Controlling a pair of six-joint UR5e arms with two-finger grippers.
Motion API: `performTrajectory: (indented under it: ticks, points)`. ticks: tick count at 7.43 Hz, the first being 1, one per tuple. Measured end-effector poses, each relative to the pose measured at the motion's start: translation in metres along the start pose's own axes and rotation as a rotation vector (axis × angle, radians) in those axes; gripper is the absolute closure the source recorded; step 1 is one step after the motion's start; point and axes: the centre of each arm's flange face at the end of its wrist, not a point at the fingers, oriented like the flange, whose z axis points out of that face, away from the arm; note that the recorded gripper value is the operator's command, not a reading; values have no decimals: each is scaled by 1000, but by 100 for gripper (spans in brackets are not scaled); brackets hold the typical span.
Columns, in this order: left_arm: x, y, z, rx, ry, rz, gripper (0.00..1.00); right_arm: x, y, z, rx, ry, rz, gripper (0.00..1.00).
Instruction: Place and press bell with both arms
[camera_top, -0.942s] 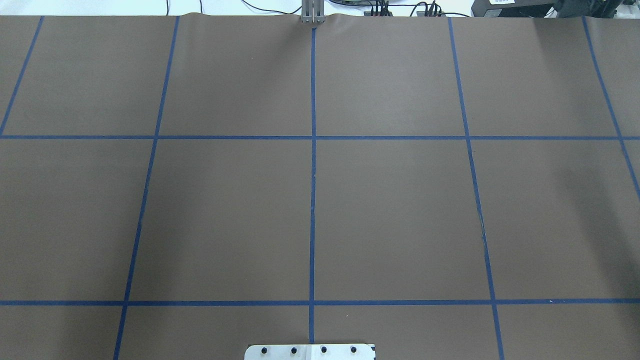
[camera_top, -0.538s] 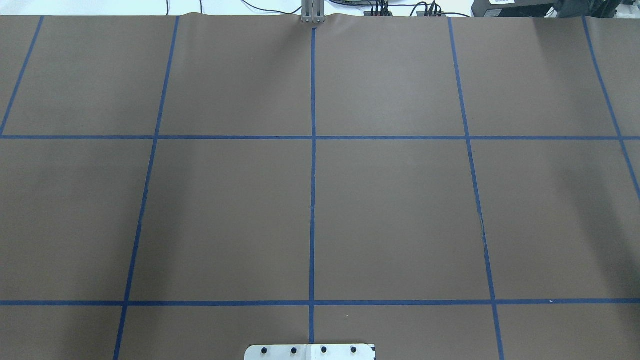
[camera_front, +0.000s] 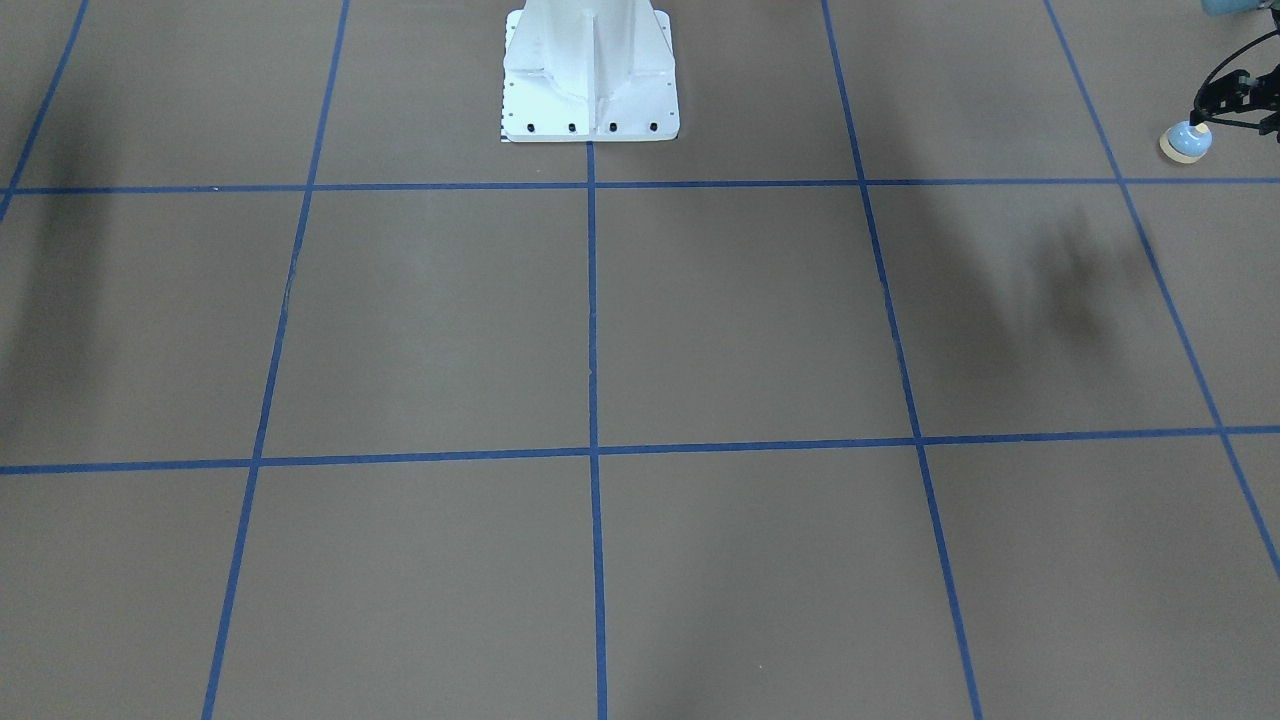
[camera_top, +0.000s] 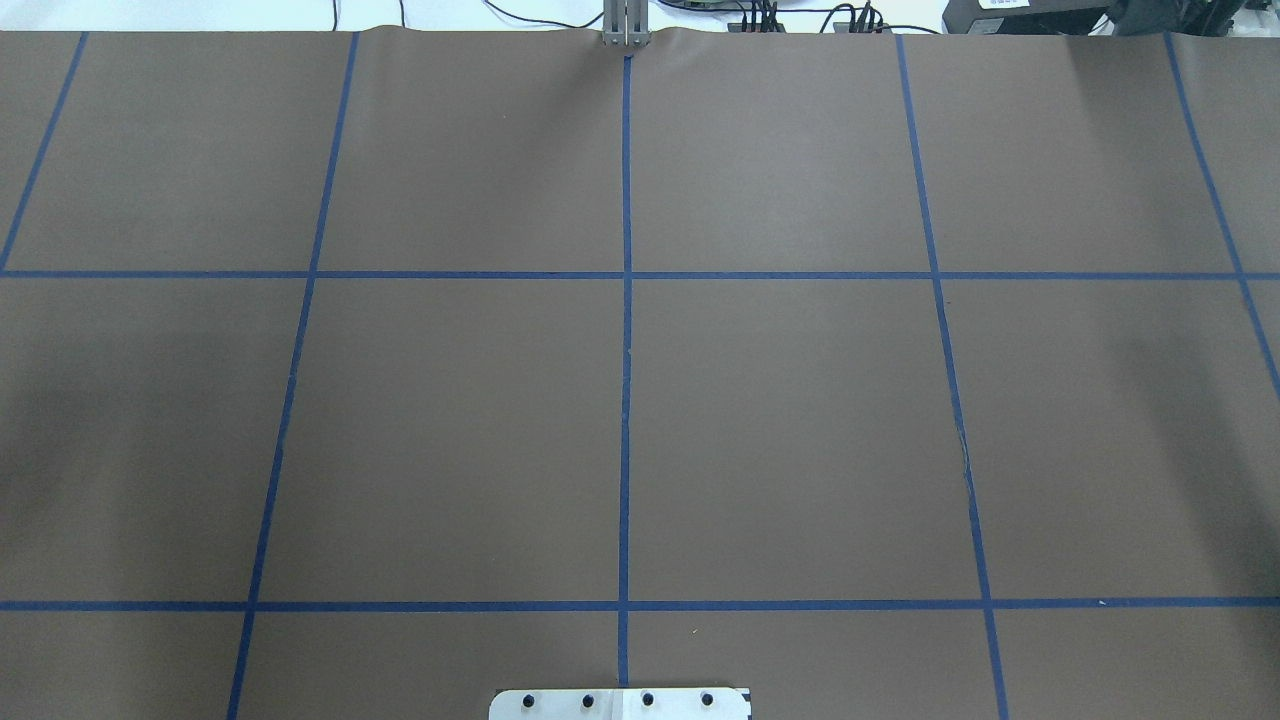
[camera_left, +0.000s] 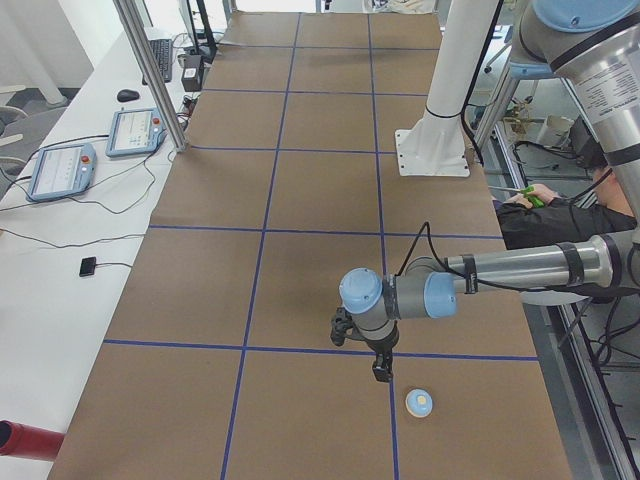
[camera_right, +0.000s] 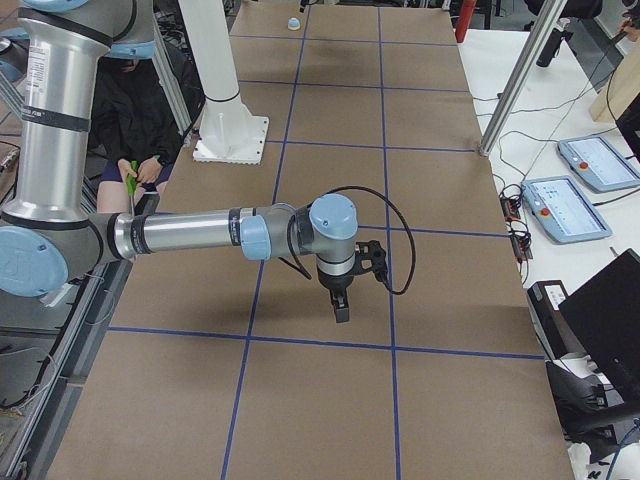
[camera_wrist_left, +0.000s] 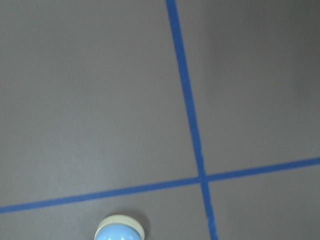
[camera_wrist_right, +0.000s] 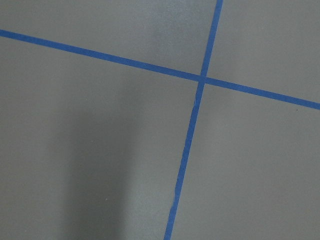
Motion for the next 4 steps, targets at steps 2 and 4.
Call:
performTrajectory:
  ticks: [2, 4]
  points:
    - [-25, 15, 33, -69, 15, 10, 0, -1, -1, -1, 2, 0, -2, 0]
    - [-35, 20, 50, -105, 23, 27, 0, -1, -2, -2, 5, 1, -6, 0]
